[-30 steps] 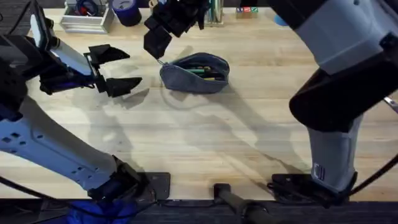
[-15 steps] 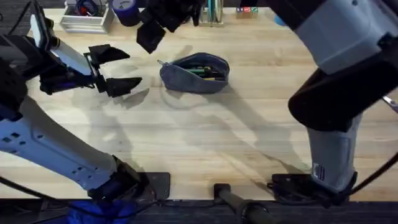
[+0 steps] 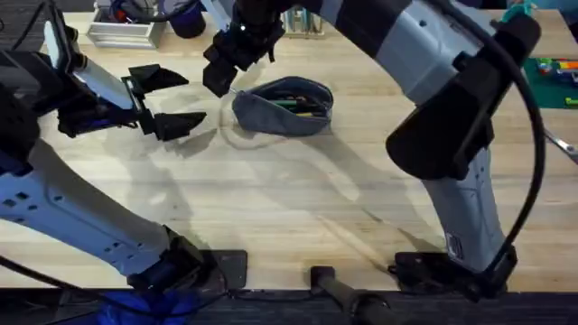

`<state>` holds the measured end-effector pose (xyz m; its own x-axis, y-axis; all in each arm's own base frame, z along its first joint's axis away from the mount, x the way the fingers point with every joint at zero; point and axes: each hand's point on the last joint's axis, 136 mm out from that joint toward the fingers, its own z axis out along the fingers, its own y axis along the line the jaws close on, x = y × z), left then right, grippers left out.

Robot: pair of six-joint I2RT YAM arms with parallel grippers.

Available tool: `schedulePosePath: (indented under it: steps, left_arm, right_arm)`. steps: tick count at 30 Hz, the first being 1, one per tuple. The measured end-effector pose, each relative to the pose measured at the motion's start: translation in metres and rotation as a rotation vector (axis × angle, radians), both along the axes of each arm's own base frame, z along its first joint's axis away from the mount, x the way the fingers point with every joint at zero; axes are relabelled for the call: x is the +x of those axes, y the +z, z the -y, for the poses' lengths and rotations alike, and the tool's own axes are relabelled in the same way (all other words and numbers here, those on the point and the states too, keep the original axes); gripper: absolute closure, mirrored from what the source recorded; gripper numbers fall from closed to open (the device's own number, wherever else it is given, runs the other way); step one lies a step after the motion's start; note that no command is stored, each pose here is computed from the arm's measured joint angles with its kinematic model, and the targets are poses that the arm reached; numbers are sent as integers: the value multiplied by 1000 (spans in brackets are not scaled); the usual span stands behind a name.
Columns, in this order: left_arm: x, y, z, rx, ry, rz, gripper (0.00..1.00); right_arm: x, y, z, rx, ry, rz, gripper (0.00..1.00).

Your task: Unzip the bag, pick up the pens from the table one at a time and place them inside, then zip the bag closed.

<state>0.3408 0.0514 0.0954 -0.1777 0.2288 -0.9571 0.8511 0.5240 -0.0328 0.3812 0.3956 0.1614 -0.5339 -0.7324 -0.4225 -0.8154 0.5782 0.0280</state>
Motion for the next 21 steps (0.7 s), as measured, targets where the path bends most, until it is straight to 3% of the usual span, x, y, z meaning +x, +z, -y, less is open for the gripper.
schedulePosePath:
  steps: [16, 21]
  left_arm:
    - [0, 0, 0, 0, 0, 0, 7]
    - [0, 0, 0, 0, 0, 0, 7]
  right_arm:
    - [1, -2, -7, 27, 12, -6, 53]
    - [2, -19, -9, 11, 13, -31, 53]
